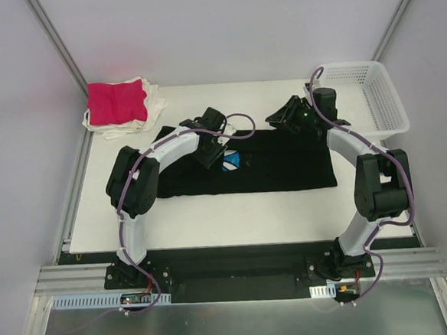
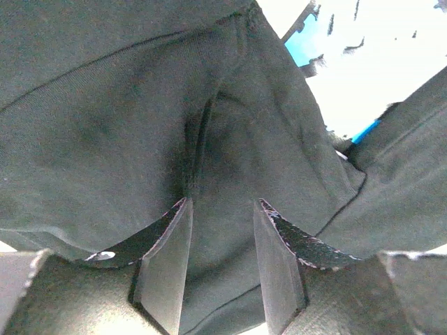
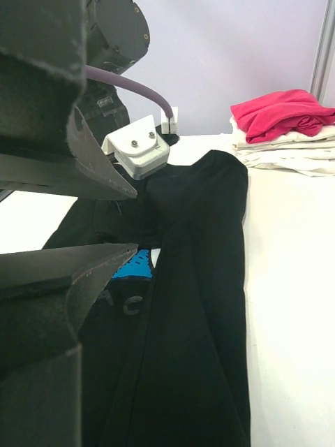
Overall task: Fold and stack the t-shirts
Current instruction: Fold the other side of the tshirt into a rectangle
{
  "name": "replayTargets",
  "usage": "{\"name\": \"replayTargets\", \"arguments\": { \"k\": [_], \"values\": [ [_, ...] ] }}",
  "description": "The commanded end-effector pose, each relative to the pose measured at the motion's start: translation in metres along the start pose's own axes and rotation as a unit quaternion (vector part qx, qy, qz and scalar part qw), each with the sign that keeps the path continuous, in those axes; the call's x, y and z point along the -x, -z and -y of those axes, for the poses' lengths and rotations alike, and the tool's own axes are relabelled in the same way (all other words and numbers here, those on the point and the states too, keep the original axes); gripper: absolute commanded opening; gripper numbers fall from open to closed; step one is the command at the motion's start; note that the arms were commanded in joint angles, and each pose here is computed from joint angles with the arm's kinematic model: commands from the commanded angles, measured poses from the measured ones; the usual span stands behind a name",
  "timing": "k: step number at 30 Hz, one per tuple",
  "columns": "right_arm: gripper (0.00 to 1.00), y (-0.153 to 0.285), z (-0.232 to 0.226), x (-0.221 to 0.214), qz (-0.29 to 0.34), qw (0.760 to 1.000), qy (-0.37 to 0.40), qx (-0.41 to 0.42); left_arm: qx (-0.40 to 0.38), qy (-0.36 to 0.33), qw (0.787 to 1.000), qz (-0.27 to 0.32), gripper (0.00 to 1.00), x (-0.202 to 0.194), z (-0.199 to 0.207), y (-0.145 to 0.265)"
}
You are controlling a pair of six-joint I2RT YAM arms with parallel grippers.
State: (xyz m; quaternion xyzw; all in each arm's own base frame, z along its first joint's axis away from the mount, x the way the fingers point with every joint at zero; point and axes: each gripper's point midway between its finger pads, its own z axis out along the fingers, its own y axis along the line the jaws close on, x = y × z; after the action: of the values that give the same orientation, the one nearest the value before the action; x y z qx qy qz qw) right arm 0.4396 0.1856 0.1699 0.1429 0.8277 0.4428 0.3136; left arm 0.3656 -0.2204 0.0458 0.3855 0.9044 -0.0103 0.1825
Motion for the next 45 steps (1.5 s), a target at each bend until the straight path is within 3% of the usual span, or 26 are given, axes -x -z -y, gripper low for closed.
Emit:
{"name": "replayTargets", "arguments": {
  "k": [1,20,27,28,31,45],
  "values": [
    [0.34,0.012,-0.022,0.013,0.022,0.999,0.017,0.035,0.024,-0.015,1.000,0.001,0.39,0.009,-0.010,0.001],
    [0.32,0.008,-0.013,0.013,0.026,0.999,0.009,0.029,0.066,-0.031,0.997,-0.028,0.38,-0.001,-0.036,-0.015],
    [0.29,0.007,-0.013,0.013,0.025,0.999,0.008,0.031,0.074,-0.033,0.996,-0.032,0.24,0.000,-0.041,-0.018],
    [0.29,0.006,-0.012,0.012,0.024,0.999,0.007,0.031,0.078,-0.035,0.996,-0.033,0.18,0.000,-0.042,-0.018],
    [0.29,0.006,-0.011,0.012,0.024,0.999,0.006,0.031,0.079,-0.038,0.996,-0.034,0.16,0.001,-0.043,-0.019],
    [0.28,0.007,-0.012,0.012,0.025,0.999,0.004,0.032,0.078,-0.035,0.995,-0.049,0.20,-0.011,-0.042,-0.024]
  ]
}}
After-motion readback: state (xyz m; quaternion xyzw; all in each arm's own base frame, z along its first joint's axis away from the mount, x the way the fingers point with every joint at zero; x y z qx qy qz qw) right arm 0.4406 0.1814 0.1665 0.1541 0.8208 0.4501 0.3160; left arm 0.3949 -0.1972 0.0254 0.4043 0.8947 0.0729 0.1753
